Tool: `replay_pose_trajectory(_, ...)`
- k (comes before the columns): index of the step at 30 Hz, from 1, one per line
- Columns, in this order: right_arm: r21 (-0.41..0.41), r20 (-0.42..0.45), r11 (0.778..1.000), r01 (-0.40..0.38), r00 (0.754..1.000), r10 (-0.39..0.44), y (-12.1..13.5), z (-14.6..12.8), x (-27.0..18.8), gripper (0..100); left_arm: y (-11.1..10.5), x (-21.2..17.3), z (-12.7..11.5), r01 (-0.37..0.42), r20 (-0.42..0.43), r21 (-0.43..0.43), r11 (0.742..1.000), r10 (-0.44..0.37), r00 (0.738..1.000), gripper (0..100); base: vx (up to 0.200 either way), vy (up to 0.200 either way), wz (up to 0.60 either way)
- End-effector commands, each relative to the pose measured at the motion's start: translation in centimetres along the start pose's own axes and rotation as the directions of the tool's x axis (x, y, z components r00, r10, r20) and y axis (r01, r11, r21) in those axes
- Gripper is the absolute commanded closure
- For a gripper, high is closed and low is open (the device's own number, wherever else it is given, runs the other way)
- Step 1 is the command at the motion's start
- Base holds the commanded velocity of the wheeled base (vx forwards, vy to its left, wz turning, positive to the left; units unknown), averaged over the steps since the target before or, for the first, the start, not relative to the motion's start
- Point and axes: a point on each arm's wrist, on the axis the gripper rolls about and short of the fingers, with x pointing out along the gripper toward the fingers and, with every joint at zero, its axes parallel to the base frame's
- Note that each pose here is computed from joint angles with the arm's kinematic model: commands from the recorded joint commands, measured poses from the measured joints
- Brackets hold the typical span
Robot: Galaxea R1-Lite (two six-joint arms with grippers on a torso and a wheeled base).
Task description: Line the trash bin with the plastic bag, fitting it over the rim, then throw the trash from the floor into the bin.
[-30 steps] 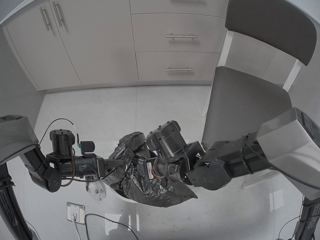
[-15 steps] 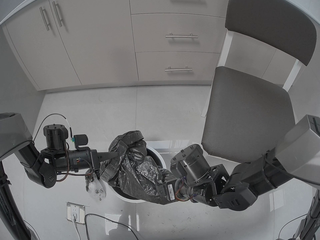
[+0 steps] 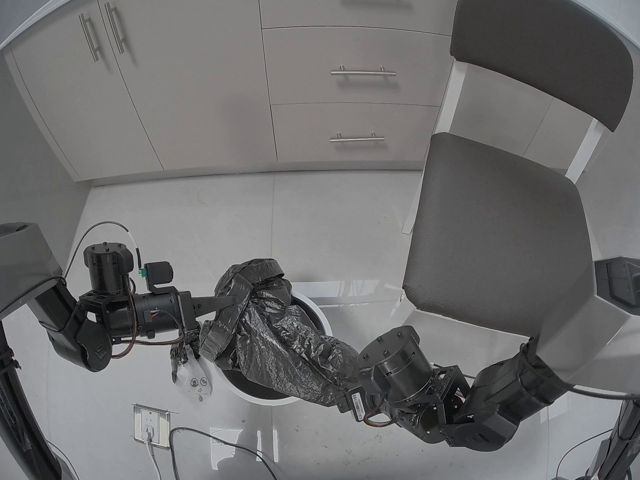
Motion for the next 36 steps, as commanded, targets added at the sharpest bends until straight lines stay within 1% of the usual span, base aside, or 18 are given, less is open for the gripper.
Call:
replay_pose_trajectory(1,-0.046,-0.011,0.999,0.021,1.0,-0.021,0.2,-1.7,0.7,0,0.0,0.1,-0.1,0.003,-0.003,-0.001,1.0,-0.003,1.0,100,0.0,0.0,0.0)
replay_pose_trajectory(3,-0.042,0.01,0.999,0.012,1.0,-0.011,0.3,-1.4,0.7,0,0.0,0.2,-0.1,0.003,-0.003,-0.001,1.0,-0.003,1.0,100,0.0,0.0,0.0)
replay_pose_trajectory(7,-0.052,0.02,0.999,0.002,1.0,-0.001,0.3,-1.2,0.6,0,0.0,0.2,0.1,0.004,0.0,0.001,1.0,-0.004,1.0,100,0.0,0.0,0.0)
replay_pose_trajectory(12,-0.094,-0.015,0.995,-0.02,1.0,0.018,0.6,-2.8,-1.0,0,0.0,0.1,-0.1,0.002,-0.004,-0.004,1.0,-0.002,1.0,100,0.0,0.0,0.0)
replay_pose_trajectory(15,-0.093,-0.022,0.995,-0.019,1.0,0.017,0.5,-3.0,-0.9,0,0.0,0.2,-0.1,0.004,-0.005,-0.003,1.0,-0.004,1.0,100,0.0,0.0,0.0)
replay_pose_trajectory(24,-0.088,-0.02,0.996,-0.019,1.0,0.018,1.3,-2.8,1.0,0,-0.1,0.3,0.0,0.006,-0.003,-0.001,1.0,-0.006,1.0,100,0.0,0.0,0.0)
replay_pose_trajectory(30,-0.078,-0.021,0.996,-0.036,0.999,0.035,1.8,-2.6,2.4,0,-0.1,0.2,-0.1,0.007,-0.005,0.0,1.0,-0.007,1.0,100,0.0,0.0,0.0)
replay_pose_trajectory(36,-0.09,0.018,0.996,-0.015,1.0,0.017,1.7,-1.0,4.7,0,-0.2,0.4,-0.1,0.012,-0.008,0.001,1.0,-0.012,1.0,100,0.0,0.0,0.0)
